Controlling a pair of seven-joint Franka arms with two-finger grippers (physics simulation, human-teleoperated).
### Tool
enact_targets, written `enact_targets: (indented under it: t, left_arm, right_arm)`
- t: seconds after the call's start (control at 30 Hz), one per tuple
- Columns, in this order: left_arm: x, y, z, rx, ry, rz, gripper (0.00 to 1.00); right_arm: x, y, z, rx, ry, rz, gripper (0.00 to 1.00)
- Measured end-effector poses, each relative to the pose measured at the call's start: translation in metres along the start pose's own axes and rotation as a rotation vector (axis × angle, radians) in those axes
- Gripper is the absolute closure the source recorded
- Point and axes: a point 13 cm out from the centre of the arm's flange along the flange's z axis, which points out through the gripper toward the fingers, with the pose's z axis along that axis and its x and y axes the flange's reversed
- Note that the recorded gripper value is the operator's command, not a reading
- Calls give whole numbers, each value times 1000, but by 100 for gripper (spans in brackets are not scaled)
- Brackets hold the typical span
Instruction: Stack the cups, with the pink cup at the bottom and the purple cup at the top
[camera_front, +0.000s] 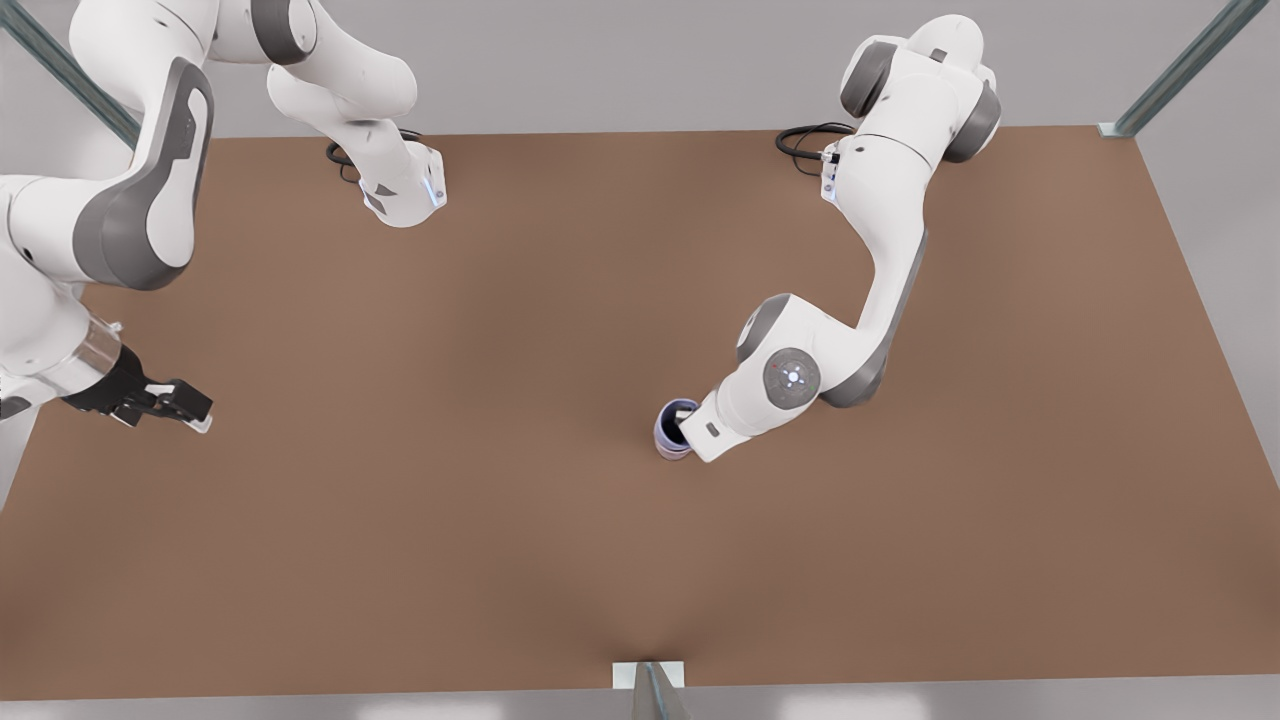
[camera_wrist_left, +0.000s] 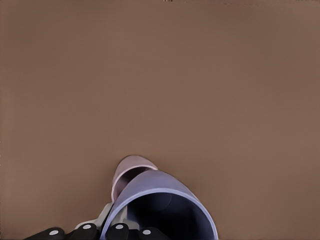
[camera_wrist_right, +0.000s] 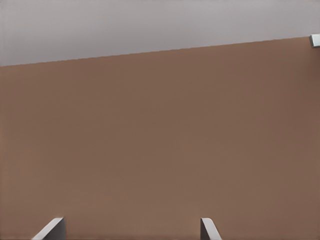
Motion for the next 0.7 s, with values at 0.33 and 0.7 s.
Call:
enact_targets:
  t: [0.33,0.7]
  left_arm:
    - [7,1,13,-33,17,-108,79]
    - [10,13,28,-78,35,-175,79]
  right_arm:
    - [0,2,0,13,0,-45,0]
    - [0,-3,0,16,0,-62,0]
